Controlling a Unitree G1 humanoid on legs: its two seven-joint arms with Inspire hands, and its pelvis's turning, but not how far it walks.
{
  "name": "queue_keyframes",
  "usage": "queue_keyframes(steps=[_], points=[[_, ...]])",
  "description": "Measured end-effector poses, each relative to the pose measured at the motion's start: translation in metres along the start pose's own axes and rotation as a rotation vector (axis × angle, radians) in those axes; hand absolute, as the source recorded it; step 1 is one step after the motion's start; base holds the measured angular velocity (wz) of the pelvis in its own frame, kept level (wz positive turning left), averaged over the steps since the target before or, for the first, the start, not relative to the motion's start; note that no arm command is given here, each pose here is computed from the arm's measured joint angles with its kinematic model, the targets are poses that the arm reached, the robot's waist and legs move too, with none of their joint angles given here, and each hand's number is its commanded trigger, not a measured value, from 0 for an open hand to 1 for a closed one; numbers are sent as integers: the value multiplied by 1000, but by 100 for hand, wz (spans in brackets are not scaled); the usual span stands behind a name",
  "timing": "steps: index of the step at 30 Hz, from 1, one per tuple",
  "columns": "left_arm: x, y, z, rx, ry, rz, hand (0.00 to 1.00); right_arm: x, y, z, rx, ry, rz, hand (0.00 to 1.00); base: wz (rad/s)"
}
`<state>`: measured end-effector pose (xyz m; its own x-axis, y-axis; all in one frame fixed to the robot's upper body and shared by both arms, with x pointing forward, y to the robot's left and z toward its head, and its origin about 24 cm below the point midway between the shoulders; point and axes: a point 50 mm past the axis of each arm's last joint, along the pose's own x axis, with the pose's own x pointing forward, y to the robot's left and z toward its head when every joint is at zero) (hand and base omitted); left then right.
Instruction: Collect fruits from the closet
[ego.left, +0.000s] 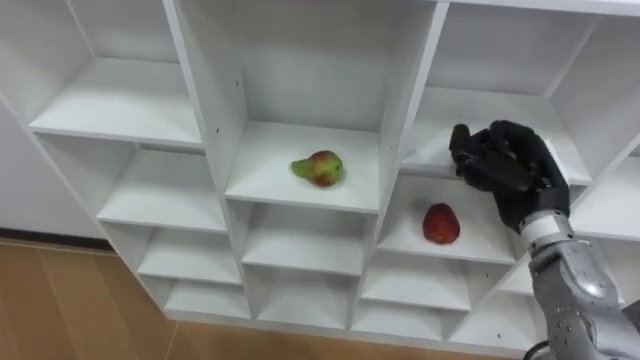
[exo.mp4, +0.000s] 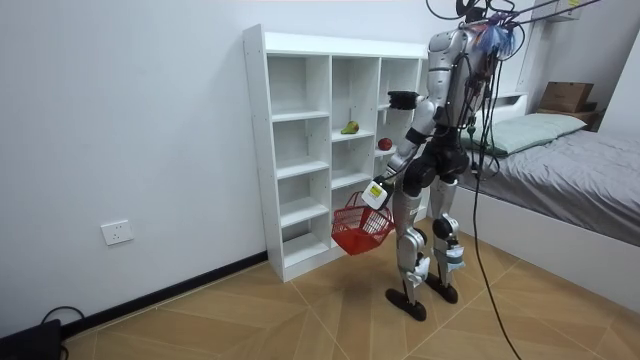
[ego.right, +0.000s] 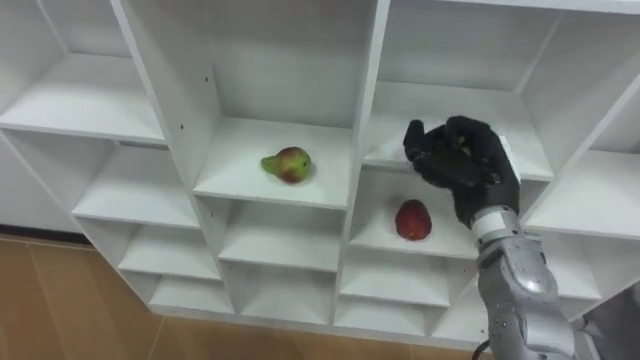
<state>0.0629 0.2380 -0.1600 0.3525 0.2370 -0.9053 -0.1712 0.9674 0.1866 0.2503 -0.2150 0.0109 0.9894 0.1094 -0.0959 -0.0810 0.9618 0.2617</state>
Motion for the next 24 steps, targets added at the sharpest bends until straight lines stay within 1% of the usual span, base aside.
queue_keyframes(steps=[3, 5, 9, 11, 16, 18, 20, 24], points=[[0, -6, 4, 17, -32, -29, 100, -5, 18, -10, 6, 51, 100, 100, -9], [0, -8, 5, 20, -45, -51, 100, -4, 28, -3, -8, 25, 165, 100, -15], [0, -10, 5, 22, -49, -72, 100, -3, 40, 8, -26, -24, 249, 100, -2], [0, -14, 7, 33, -53, -101, 100, -3, 47, 14, -30, -48, 311, 100, 0], [1, -25, 17, 83, -76, -152, 100, -4, 57, 13, -23, -47, 383, 100, 0], [2, -29, 22, 78, -88, -167, 100, -5, 63, 9, -12, -33, 404, 100, 0], [3, -33, 31, 55, -110, -178, 100, -6, 72, 2, -5, -7, 449, 100, 0], [4, -39, 49, 64, -159, -191, 100, -6, 73, -15, 35, 53, 449, 100, 0]])
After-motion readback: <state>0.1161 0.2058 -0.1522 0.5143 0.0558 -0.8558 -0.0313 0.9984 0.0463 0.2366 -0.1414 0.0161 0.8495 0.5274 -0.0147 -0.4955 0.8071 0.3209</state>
